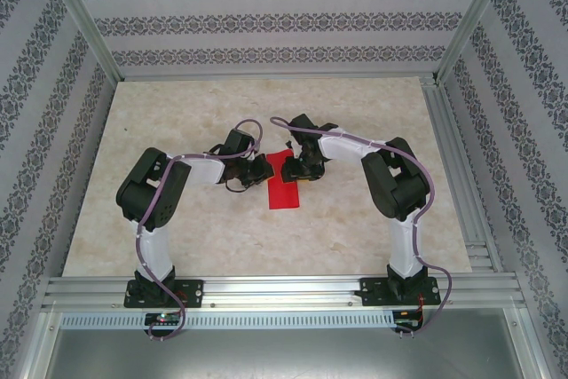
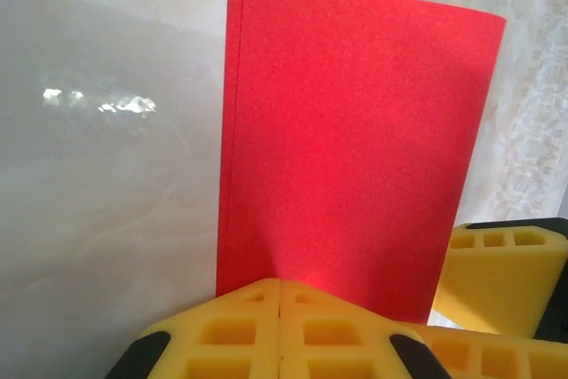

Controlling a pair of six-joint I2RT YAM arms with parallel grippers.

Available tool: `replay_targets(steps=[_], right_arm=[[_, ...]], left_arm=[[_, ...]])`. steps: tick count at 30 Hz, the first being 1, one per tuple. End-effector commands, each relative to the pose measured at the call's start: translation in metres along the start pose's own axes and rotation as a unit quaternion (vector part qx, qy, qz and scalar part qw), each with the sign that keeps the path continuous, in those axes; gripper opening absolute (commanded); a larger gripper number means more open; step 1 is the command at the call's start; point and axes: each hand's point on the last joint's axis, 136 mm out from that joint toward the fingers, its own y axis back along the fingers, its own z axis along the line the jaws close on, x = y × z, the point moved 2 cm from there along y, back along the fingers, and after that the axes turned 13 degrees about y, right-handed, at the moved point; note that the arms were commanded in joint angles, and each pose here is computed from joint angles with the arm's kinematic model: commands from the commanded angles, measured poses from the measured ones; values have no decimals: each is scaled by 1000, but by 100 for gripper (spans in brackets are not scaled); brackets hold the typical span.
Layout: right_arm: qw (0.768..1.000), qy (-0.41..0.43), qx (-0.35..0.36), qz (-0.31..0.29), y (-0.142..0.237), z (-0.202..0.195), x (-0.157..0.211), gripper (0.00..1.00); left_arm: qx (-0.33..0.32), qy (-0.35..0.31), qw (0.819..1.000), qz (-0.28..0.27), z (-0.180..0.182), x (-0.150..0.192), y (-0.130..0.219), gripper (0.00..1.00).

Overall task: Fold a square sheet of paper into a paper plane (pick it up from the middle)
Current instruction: Hold the square sheet of paper at the center of the table, then first fold in half a square sheet of paper at the center of the table.

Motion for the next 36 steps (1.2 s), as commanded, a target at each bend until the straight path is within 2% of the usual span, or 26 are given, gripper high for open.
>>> replay_targets(steps=[1,8,15,18,21,26,29,33,36], right_arm=[[997,14,25,69,-60,-13,36,48],[999,13,16,40,-41,-4,21,49],[996,-16,-21,-89,32,11,-25,56],[989,-18,-41,-142,62,17,-33,56],[985,-13,-56,-164,74,23,-32,53],[982,-11,-114,-147,57,41,-29,36],[984,-15,-123,-127,41,43,-27,26],[986,-27,-125,-107,21,35,-23,18],[988,-41,-121,-89,7,25,-12,17]], left_arm=[[-19,-11,1000,15,4,5,-5,6],[-89,-2,996,15,33,9,-5,6],[-121,4,992,19,51,14,-7,5],[-123,3,992,18,52,14,-8,5],[-125,2,992,17,53,13,-9,5],[-125,1,992,19,53,13,-10,5],[-129,3,991,18,55,13,-10,5],[-133,4,991,18,58,13,-11,5],[-141,6,990,18,62,14,-11,4]])
